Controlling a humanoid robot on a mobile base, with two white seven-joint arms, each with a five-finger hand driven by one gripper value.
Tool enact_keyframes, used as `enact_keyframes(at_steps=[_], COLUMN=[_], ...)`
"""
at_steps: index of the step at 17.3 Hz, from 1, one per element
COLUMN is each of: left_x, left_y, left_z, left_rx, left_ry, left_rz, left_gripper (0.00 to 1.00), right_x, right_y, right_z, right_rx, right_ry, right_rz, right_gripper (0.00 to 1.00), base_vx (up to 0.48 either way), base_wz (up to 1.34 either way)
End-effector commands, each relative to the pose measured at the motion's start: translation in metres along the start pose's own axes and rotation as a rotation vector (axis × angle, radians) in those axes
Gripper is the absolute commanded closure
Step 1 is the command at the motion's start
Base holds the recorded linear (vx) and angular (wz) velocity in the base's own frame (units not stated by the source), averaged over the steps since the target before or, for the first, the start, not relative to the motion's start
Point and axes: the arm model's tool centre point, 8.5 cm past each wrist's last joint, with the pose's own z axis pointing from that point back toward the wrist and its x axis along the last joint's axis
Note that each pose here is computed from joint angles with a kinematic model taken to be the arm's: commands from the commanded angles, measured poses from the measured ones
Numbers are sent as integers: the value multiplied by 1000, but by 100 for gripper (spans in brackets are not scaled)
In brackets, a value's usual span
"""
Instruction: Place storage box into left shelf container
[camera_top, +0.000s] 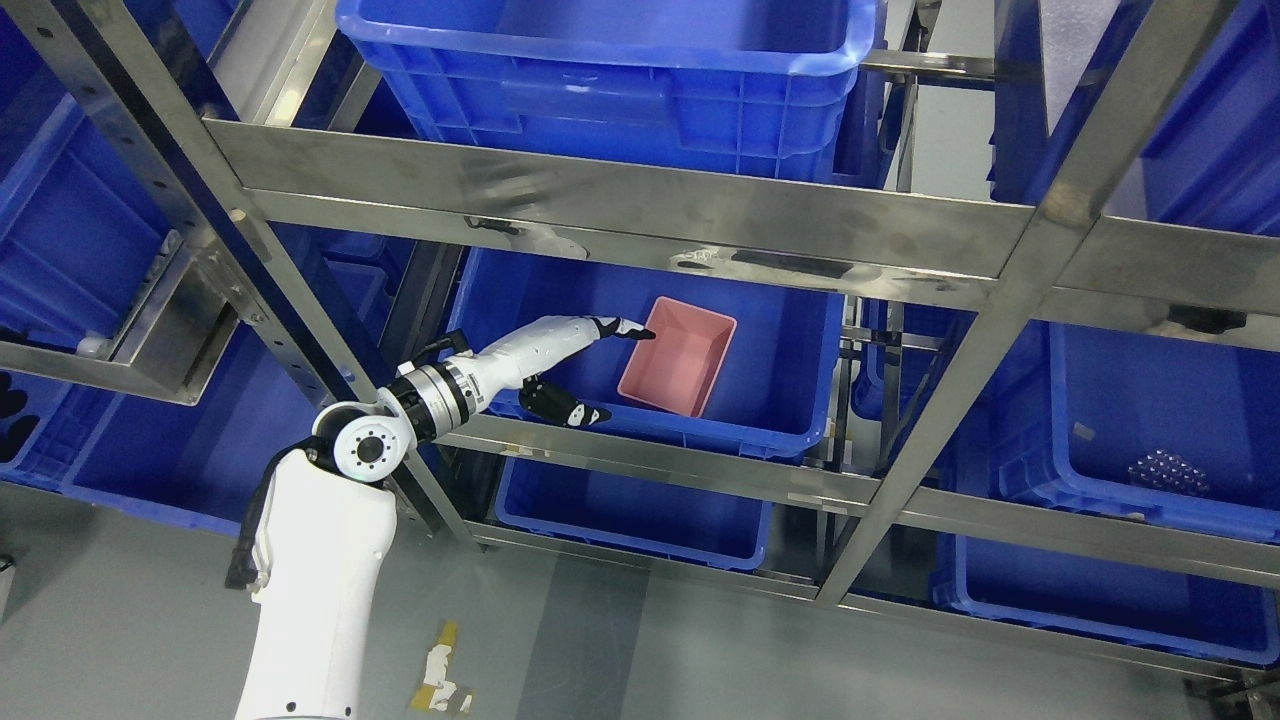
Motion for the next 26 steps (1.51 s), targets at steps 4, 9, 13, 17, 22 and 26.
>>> enact_keyframes(at_steps=[4, 9, 13, 17, 22, 26], left_x=[34, 70, 86, 90, 45, 34], left_y=[-8, -61, -95, -92, -76, -74], left_z=[-13, 19, 59, 80, 116, 124], left_rx=[52, 416, 626, 725, 858, 878], left_ry=[-165, -277, -278, -250, -98, -49], left_rz=[87, 326, 482, 619, 712, 739], left_gripper=[17, 2, 1, 0, 0, 0], right_x=[2, 2, 2, 2, 2, 2], right_y=[-12, -12, -12, -12, -12, -12], right_z=[0, 0, 0, 0, 0, 0], right_rx=[-19, -19, -19, -19, -19, -19], right_ry=[-11, -11, -11, -11, -11, -11], right_rz=[-1, -1, -1, -1, -1, -1], right_gripper=[0, 0, 0, 0, 0, 0], base_vx=[0, 0, 0, 0, 0, 0], base_wz=[0, 0, 0, 0, 0, 0])
